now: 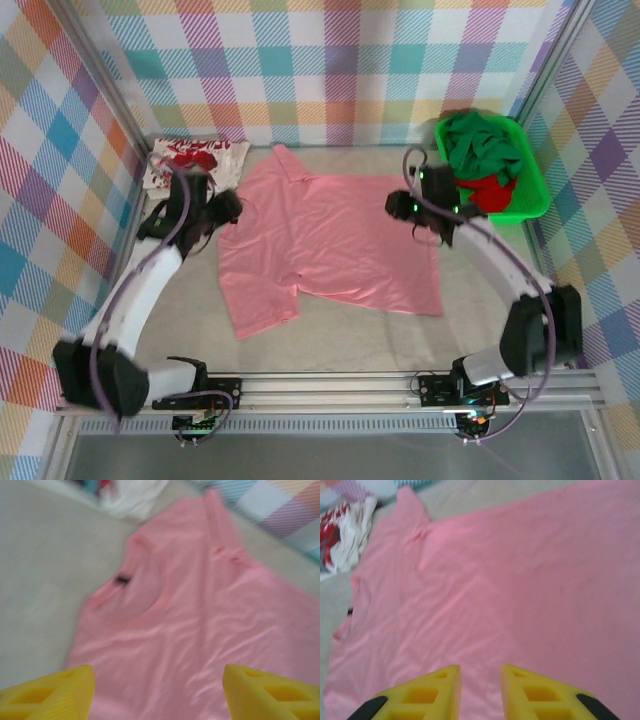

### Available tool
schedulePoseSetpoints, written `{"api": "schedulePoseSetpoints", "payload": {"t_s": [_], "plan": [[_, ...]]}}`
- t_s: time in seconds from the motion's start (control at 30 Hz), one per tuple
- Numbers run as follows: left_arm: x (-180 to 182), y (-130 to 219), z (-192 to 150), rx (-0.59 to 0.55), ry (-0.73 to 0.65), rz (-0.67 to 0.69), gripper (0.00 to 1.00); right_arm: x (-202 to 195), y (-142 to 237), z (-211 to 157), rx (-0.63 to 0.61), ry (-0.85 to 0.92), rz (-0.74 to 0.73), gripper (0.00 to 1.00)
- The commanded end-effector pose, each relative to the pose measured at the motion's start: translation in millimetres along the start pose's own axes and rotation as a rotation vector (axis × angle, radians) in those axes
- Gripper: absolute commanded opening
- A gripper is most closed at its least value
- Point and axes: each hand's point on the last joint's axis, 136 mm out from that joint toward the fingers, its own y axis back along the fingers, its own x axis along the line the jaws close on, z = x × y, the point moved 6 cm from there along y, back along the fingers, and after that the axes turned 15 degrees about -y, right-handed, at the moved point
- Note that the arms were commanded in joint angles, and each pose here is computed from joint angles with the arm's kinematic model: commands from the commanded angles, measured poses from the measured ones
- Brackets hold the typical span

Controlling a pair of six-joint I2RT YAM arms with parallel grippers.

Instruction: Fold and stack the t-shirts

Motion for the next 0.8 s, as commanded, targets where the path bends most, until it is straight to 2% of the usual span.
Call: {"api": "schedulePoseSetpoints", "payload": {"t_s": [0.0,0.1,0.23,0.5,0.77], "plan": [[47.8,2.8,-105.6,0.352,0.112,0.227,0.70,-43.3,-21.6,-28.6,0.005,0.031,-0.055,0.30],[56.6,17.7,-151.5,0.464,0.208,0.235,0.70,-61.2,-24.2,-44.6,0.014,0.027,-0.096,0.30],[48.3,18.5,-182.9,0.543,0.262,0.210,0.69,-57.6,-31.9,-51.1,0.030,0.059,-0.050,0.33],[20.9,1.4,-215.5,0.657,0.181,0.170,0.63,-51.4,-40.4,-52.3,0.031,0.068,-0.030,0.37],[20.7,-7.7,-234.5,0.710,0.157,0.173,0.59,-49.7,-41.1,-50.9,0.026,0.061,-0.032,0.38]]}}
